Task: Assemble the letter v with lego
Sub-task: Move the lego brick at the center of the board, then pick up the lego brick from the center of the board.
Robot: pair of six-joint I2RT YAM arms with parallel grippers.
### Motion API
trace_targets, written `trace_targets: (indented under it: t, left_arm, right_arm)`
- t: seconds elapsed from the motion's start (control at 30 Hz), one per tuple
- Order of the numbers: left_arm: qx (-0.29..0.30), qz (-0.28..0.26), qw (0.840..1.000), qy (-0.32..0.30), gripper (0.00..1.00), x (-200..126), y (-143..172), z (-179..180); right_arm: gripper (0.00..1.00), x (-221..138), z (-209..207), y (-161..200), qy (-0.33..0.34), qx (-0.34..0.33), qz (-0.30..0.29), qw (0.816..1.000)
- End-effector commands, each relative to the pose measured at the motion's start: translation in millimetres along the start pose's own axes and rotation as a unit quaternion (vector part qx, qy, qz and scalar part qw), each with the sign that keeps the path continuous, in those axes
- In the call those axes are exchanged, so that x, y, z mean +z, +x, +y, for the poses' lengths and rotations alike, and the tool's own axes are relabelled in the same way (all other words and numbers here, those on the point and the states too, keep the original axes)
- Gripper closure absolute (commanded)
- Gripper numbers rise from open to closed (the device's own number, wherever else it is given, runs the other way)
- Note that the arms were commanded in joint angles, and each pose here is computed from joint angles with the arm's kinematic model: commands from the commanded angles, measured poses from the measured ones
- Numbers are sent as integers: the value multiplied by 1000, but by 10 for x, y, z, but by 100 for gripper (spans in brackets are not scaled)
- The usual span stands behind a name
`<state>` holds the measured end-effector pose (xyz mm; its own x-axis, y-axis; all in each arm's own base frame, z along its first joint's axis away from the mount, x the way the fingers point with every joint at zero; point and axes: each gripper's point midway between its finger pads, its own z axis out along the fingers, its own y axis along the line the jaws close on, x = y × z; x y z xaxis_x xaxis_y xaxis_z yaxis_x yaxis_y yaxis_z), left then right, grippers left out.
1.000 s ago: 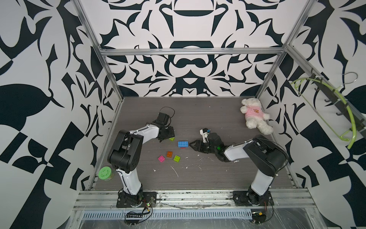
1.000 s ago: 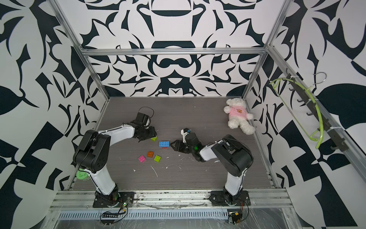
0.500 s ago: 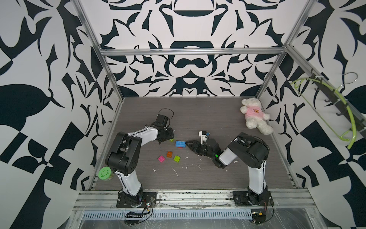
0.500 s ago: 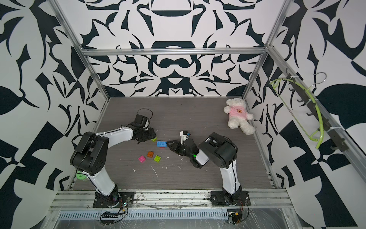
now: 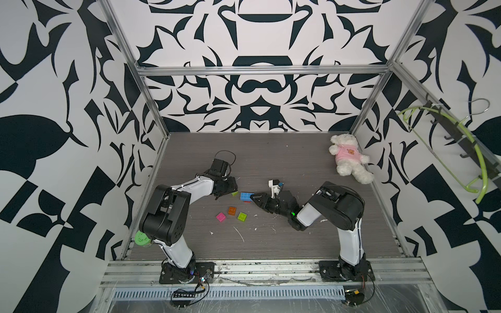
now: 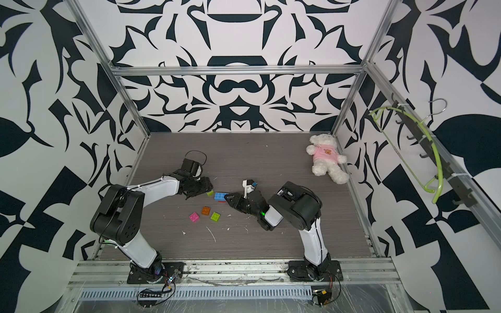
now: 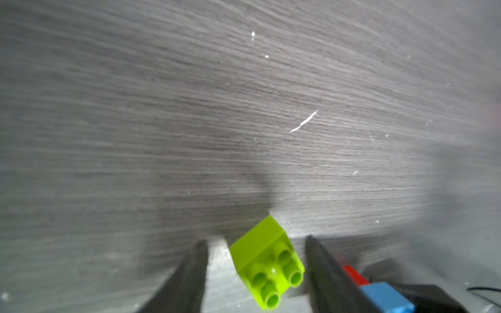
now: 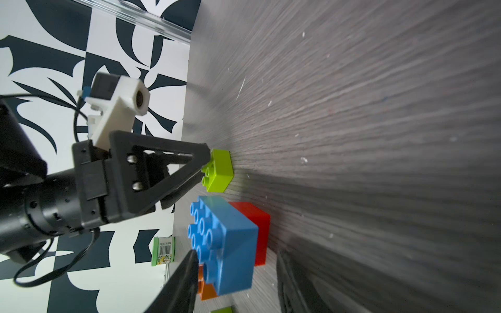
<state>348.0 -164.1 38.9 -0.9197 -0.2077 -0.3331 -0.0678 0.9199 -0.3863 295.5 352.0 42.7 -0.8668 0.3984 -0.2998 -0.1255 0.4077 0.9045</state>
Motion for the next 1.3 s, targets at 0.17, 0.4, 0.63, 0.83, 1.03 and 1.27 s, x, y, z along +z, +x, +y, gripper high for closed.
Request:
trace_targets:
  t: [0.17, 0.4, 0.63, 0.83, 1.03, 1.27]
  left_arm:
    - [25, -75, 996, 49, 9, -447, -38, -107]
    - [5, -54, 997, 53, 16, -399, 12, -111]
    - [-11, 11, 1000, -22, 28, -3, -11, 62]
    - [-12, 17, 999, -44, 46, 118, -61, 20]
    - [24, 34, 996, -82, 56, 137, 87, -123]
    - [19, 38, 990, -137, 45, 145, 126, 40]
  right_arm:
    - [42, -291, 64, -226, 61, -101, -7, 993]
    - [21, -758, 261, -433, 140, -261, -22, 955]
    - [12, -1327, 420, -759, 235, -382, -65, 891]
    - [11, -1575, 418, -728, 239, -386, -78, 888]
    - [11, -1655, 281, -743, 276, -380, -73, 880]
    - [12, -1734, 328, -769, 283, -386, -76, 875]
